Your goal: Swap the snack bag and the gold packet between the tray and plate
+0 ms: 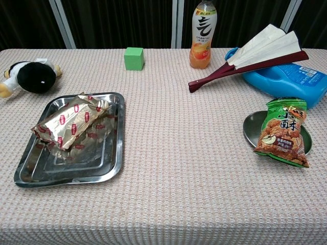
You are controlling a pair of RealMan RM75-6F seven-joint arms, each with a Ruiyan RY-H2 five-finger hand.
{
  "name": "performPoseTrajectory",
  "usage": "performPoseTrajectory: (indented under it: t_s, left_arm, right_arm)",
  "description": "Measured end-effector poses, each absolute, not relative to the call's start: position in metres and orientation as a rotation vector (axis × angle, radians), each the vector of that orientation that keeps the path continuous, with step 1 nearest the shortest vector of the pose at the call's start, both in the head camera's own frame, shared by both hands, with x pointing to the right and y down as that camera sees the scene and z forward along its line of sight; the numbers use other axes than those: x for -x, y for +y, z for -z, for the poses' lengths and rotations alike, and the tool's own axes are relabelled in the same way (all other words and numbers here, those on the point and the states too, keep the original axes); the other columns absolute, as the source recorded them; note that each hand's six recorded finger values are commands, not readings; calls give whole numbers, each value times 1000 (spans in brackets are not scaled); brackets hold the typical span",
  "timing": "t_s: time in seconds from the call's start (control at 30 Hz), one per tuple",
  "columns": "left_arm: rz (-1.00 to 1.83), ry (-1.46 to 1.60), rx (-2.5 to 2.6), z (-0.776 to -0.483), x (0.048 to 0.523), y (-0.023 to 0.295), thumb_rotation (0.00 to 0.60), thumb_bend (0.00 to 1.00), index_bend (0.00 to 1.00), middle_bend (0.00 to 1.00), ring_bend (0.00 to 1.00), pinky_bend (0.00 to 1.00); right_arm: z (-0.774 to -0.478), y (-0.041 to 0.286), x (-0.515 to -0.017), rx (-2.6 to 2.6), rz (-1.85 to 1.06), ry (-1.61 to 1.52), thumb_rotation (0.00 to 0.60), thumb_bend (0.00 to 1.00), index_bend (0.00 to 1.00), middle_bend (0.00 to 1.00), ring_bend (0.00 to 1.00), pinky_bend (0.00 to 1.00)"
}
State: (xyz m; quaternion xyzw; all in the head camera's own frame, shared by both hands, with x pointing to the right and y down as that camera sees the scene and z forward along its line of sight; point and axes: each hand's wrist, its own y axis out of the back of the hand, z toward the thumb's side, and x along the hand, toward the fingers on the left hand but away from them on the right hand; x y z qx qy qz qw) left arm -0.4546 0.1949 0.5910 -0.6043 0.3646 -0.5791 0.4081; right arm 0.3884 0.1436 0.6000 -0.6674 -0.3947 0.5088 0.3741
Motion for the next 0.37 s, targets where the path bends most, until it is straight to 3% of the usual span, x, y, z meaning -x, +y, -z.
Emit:
performPoseTrajectory:
  t_s: [0.17,0.37]
  left_arm:
    - [1461,926,1522,-592,456,197,600,97,40,65,31,219]
    - [1459,931,1519,-592,455,196,600,97,40,65,31,218]
  right_arm:
    - [-593,164,-439,1619,-1411,-1103,600,0,0,0,0,0]
    - [-598,179,-454,1557,-1460,-1109,600,0,0,0,0,0]
